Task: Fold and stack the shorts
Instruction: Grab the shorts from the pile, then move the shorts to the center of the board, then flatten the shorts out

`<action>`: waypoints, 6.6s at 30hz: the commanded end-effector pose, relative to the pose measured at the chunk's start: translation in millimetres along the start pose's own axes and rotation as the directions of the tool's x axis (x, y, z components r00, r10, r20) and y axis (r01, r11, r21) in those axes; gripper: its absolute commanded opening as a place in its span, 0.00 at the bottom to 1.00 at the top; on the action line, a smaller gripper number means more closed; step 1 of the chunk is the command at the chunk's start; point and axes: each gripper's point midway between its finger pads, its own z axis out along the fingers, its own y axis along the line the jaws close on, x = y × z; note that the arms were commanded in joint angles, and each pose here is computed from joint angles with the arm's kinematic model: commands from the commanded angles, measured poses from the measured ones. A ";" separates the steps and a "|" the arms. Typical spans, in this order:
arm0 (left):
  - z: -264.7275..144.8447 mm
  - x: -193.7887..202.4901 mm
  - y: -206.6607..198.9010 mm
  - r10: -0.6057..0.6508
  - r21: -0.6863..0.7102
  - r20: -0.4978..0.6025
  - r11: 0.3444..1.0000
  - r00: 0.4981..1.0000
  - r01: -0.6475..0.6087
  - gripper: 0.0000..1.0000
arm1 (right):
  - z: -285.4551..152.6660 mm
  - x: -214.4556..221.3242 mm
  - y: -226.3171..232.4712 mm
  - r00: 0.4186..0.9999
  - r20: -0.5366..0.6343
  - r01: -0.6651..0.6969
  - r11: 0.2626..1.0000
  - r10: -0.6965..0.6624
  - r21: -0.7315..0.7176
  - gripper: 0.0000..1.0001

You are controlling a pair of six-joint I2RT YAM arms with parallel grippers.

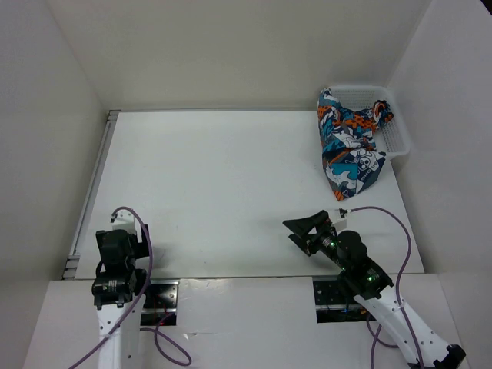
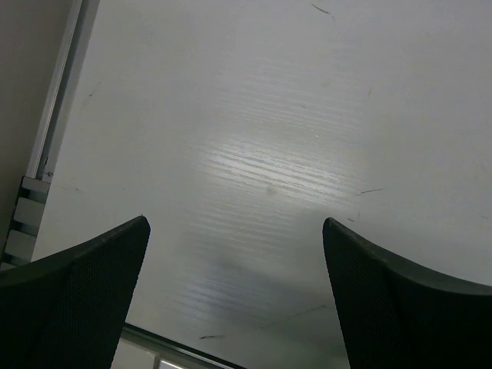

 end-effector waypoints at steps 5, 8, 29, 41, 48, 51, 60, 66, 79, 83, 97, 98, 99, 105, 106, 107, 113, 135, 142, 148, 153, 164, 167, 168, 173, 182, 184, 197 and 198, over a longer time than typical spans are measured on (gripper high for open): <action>-2.6 -23.1 8.1 -0.037 -0.039 0.145 0.998 0.989 0.043 1.00 | -5.8 -6.2 14.2 0.995 0.032 0.091 0.995 -0.090 -0.033 0.99; -0.6 -22.1 9.7 -0.037 -0.052 0.144 0.998 0.989 0.045 1.00 | -13.5 -15.1 34.4 0.983 0.077 0.174 0.982 -0.169 -0.067 0.99; -39.0 -141.4 33.5 -0.093 -0.076 0.382 0.988 0.919 0.132 1.00 | 17.8 -351.8 120.2 0.662 0.311 0.229 0.578 -0.682 0.783 0.99; -2.9 -140.3 -48.8 0.051 0.328 -0.134 0.945 0.990 -0.005 1.00 | 108.9 -407.2 -6.7 0.849 0.084 0.296 0.602 -0.521 0.741 0.99; 2.2 -139.3 -59.1 0.094 0.350 -0.159 0.936 0.983 -0.033 1.00 | 116.4 -421.9 -28.5 0.888 0.105 0.258 0.674 -0.447 0.693 0.63; 1.9 -139.3 -60.2 0.102 0.350 -0.157 0.936 0.982 -0.041 1.00 | 115.4 -425.4 -24.7 0.880 0.128 0.251 0.677 -0.458 0.692 0.33; 3.7 -150.4 -59.5 0.096 0.337 -0.119 0.940 0.988 -0.051 1.00 | 94.6 -446.5 78.5 0.766 0.247 0.340 0.700 -0.594 0.628 0.00; 9.3 -171.8 -61.6 0.090 0.331 -0.082 0.942 0.993 -0.058 1.00 | 54.6 -415.9 240.9 0.506 0.419 0.500 0.652 -0.754 0.570 0.00; 4.4 -284.5 -63.6 0.029 0.347 0.096 0.936 0.995 -0.061 1.00 | 29.5 -213.6 453.8 0.410 0.613 0.771 0.616 -0.675 0.162 0.02; -7.1 -284.9 -59.7 0.024 0.345 0.111 0.936 0.994 -0.061 1.00 | 106.6 -126.0 379.6 0.574 0.305 0.803 0.595 -0.760 -0.030 0.65; 29.9 -191.4 -74.9 0.136 0.336 -0.133 0.938 0.982 -0.085 1.00 | 130.7 -39.7 122.4 0.642 -0.270 0.766 0.601 -0.717 0.227 1.00; 30.1 -184.9 -78.4 0.148 0.345 -0.144 0.934 0.978 -0.091 1.00 | 129.5 -30.7 115.3 0.647 -0.290 0.762 0.607 -0.705 0.225 1.00; 33.0 -174.2 -82.8 0.167 0.355 -0.169 0.930 0.971 -0.098 1.00 | 130.2 -19.6 98.5 0.634 -0.336 0.772 0.592 -0.697 0.229 1.00; 59.8 -96.3 -81.0 0.278 0.240 -0.240 0.946 0.930 -0.220 1.00 | 159.8 46.6 101.3 0.492 -0.388 0.869 0.464 -0.779 0.170 1.00; 64.7 -101.1 -83.8 0.263 0.235 -0.209 0.948 0.942 -0.213 1.00 | 165.0 52.1 99.3 0.483 -0.396 0.875 0.454 -0.781 0.170 1.00; 63.8 -100.5 -88.2 0.263 0.259 -0.206 0.944 0.943 -0.206 1.00 | 177.8 55.8 93.5 0.471 -0.401 0.881 0.443 -0.786 0.166 1.00; 48.0 -89.2 -123.3 0.293 0.469 -0.267 0.872 0.918 -0.141 0.99 | 221.7 77.9 73.4 0.352 -0.446 0.936 0.325 -0.823 0.139 0.86; 51.3 -83.1 -105.5 0.304 0.388 -0.293 0.904 0.907 -0.178 0.99 | 247.0 37.3 59.0 0.403 -0.356 0.897 0.285 -0.843 0.338 0.00; 54.1 -85.5 -108.5 0.312 0.388 -0.289 0.903 0.905 -0.187 0.99 | 206.6 26.7 100.6 0.470 -0.295 0.882 0.451 -0.832 0.135 0.30; 55.5 -92.8 -116.1 0.322 0.400 -0.270 0.895 0.908 -0.198 0.99 | 211.9 103.0 102.1 0.548 -0.478 0.735 0.668 -0.687 -0.118 0.54; 48.3 -93.7 -118.6 0.315 0.426 -0.255 0.885 0.914 -0.186 1.00 | 220.9 131.9 64.7 0.615 -0.557 0.625 0.776 -0.558 -0.087 0.56; 47.1 -86.2 -117.2 0.316 0.426 -0.257 0.885 0.913 -0.186 1.00 | 261.6 124.1 43.0 0.698 -0.513 0.595 0.803 -0.499 0.028 0.64; 47.9 -86.4 -115.4 0.316 0.417 -0.258 0.889 0.913 -0.190 1.00 | 270.7 112.6 34.4 0.730 -0.494 0.578 0.812 -0.472 0.079 0.64; 47.9 -86.4 -115.4 0.316 0.417 -0.258 0.889 0.913 -0.190 1.00 | 274.0 104.0 33.5 0.750 -0.473 0.569 0.816 -0.463 0.104 0.64; 47.8 -82.4 -115.0 0.320 0.417 -0.266 0.888 0.909 -0.191 1.00 | 283.9 74.7 33.5 0.796 -0.397 0.554 0.814 -0.457 0.175 0.64; 49.8 -80.5 -114.0 0.324 0.410 -0.274 0.891 0.906 -0.194 1.00 | 306.8 65.5 52.3 0.803 -0.330 0.566 0.809 -0.497 0.160 0.63; 49.8 -80.5 -114.0 0.324 0.410 -0.274 0.891 0.906 -0.194 1.00 | 310.9 49.0 50.8 0.825 -0.274 0.554 0.803 -0.494 0.220 0.57; 50.0 -74.0 -115.2 0.335 0.421 -0.297 0.887 0.894 -0.192 1.00 | 321.3 -12.6 33.4 0.873 -0.063 0.445 0.738 -0.483 0.507 0.50; 49.9 -74.0 -115.2 0.335 0.421 -0.297 0.887 0.894 -0.192 1.00 | 321.2 -21.6 33.5 0.871 -0.015 0.423 0.735 -0.490 0.531 0.46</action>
